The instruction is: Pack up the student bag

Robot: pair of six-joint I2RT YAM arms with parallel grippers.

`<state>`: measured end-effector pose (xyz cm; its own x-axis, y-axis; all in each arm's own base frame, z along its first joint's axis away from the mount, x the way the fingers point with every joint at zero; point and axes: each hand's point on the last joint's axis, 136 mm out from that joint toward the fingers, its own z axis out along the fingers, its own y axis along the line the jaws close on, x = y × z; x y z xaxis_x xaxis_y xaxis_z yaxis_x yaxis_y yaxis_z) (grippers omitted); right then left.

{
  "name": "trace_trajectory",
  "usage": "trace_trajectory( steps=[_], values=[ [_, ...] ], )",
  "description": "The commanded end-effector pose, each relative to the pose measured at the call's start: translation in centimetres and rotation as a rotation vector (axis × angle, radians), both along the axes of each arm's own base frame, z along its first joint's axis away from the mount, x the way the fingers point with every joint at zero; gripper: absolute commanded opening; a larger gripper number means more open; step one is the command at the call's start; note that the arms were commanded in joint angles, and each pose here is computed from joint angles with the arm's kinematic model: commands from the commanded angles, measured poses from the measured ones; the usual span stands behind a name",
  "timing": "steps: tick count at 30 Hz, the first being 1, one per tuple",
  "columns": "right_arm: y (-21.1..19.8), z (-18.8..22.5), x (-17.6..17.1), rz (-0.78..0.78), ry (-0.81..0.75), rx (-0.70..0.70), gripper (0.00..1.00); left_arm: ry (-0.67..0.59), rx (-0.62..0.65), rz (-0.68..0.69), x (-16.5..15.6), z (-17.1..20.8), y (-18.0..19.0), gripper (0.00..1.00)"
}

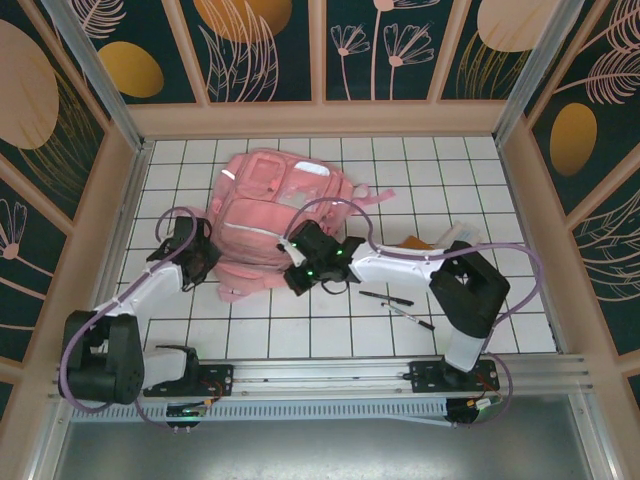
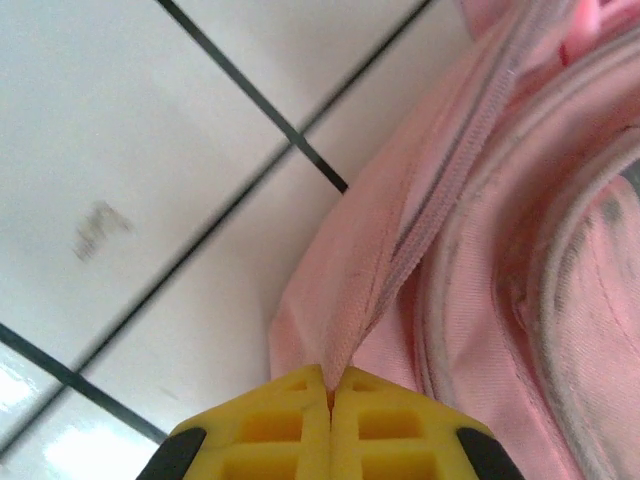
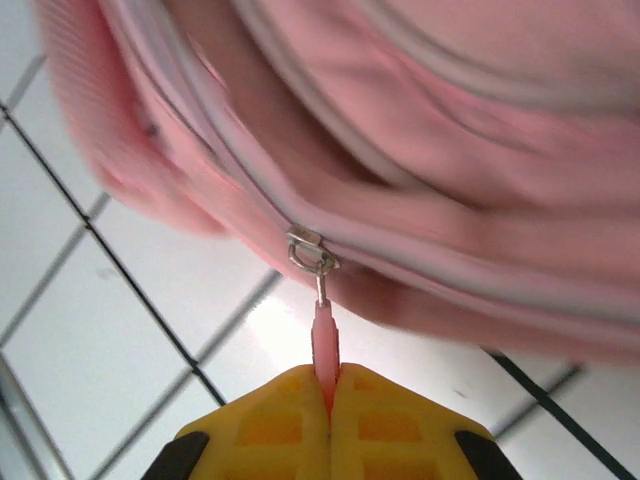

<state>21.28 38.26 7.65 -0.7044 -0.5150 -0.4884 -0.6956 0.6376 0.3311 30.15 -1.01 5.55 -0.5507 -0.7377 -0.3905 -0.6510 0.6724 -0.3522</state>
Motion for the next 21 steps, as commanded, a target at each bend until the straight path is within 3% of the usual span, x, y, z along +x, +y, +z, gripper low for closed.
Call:
trace_trajectory(
  steps=[1, 6, 9, 11, 13, 15, 21],
  values=[
    [-4.5, -1.8, 0.6, -0.053, 0.011, -0.133, 0.0, 0.025, 0.23, 0.018, 1.0, 1.5, 4.4, 0.0],
    [-4.0, -1.1, 1.4, -0.035, 0.0, -0.114, 0.0, -0.002, 0.25, -0.187, 5.0, 2.4, 3.2, 0.0],
    [-2.5, -0.3, 1.5, -0.004, -0.009, -0.079, 0.0, 0.082, 0.282, -0.255, 6.9, 2.4, 3.3, 0.01],
    [-1.2, 0.4, 1.6, 0.014, -0.02, -0.057, 0.0, 0.084, 0.257, -0.282, 8.3, 3.5, 2.7, 0.34],
    [0.1, 1.1, 1.6, 0.029, -0.03, -0.032, 0.0, 0.071, 0.195, -0.293, 8.6, 4.5, 1.6, 0.54],
    [1.2, 1.6, 1.5, 0.042, -0.035, -0.007, 0.0, 0.049, 0.147, -0.275, 7.9, 5.5, 1.1, 0.59],
    [2.7, 1.7, 0.9, 0.07, -0.018, 0.017, 0.0, 0.024, 0.074, -0.311, 3.0, 6.4, -0.9, 0.6]
  ],
)
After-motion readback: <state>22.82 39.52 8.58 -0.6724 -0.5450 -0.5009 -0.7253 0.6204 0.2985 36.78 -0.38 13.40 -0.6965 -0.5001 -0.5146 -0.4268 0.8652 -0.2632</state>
